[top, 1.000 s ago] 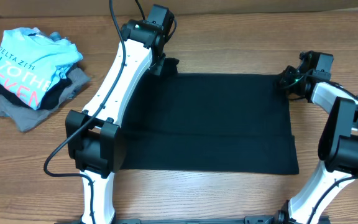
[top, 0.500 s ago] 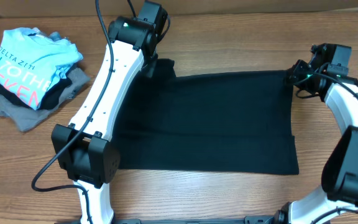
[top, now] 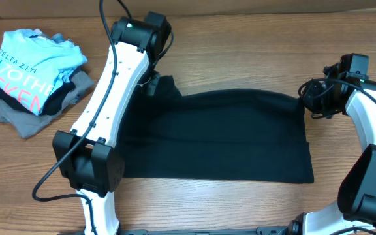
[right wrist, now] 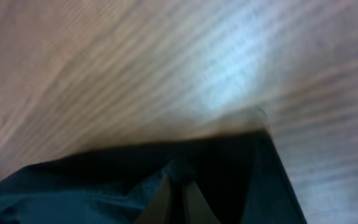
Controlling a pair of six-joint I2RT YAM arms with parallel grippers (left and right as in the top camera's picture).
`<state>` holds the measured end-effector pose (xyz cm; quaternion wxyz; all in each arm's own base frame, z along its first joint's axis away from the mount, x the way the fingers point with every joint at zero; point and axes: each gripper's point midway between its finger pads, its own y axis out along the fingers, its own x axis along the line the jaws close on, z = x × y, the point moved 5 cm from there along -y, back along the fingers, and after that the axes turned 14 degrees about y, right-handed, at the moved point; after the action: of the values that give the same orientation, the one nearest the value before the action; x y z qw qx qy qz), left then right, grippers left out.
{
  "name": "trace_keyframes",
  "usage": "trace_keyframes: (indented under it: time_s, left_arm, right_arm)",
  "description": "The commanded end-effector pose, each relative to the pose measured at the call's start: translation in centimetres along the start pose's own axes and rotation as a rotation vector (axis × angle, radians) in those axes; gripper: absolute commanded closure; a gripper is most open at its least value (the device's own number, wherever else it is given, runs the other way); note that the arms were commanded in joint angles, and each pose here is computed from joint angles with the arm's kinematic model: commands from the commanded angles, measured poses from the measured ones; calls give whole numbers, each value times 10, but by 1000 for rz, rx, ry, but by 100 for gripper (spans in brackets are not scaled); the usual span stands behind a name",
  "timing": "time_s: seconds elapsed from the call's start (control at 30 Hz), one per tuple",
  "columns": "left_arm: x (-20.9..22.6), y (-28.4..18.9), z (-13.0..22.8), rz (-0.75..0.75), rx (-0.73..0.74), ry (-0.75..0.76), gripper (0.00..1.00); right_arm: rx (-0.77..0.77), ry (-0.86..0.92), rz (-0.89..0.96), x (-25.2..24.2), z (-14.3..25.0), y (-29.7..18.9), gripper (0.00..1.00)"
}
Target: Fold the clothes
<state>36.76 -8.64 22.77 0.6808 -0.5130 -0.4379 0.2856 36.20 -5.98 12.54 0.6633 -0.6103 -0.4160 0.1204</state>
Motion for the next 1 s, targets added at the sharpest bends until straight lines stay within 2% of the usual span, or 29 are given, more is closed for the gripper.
trace_keyframes:
  time_s: [0.0, 0.23, 0.43, 0.7, 0.97]
  left_arm:
    - [3, -9, 7, 55, -14, -42, 96]
    - [0, -8, 8, 139, -16, -46, 95]
    - [-6, 0, 12, 222, 8, -54, 96]
    - [-16, 26, 44, 248, 151, -65, 96]
    - [-27, 23, 47, 338, 142, -64, 95]
  right_arm:
    - [-14, 1, 15, 0, 0, -12, 96]
    - [26, 74, 276, -38, 17, -18, 96]
    - [48, 93, 302, -41, 23, -19, 96]
    - [70, 99, 366, -50, 29, -23, 96]
    - [91, 102, 420, -58, 35, -27, 96]
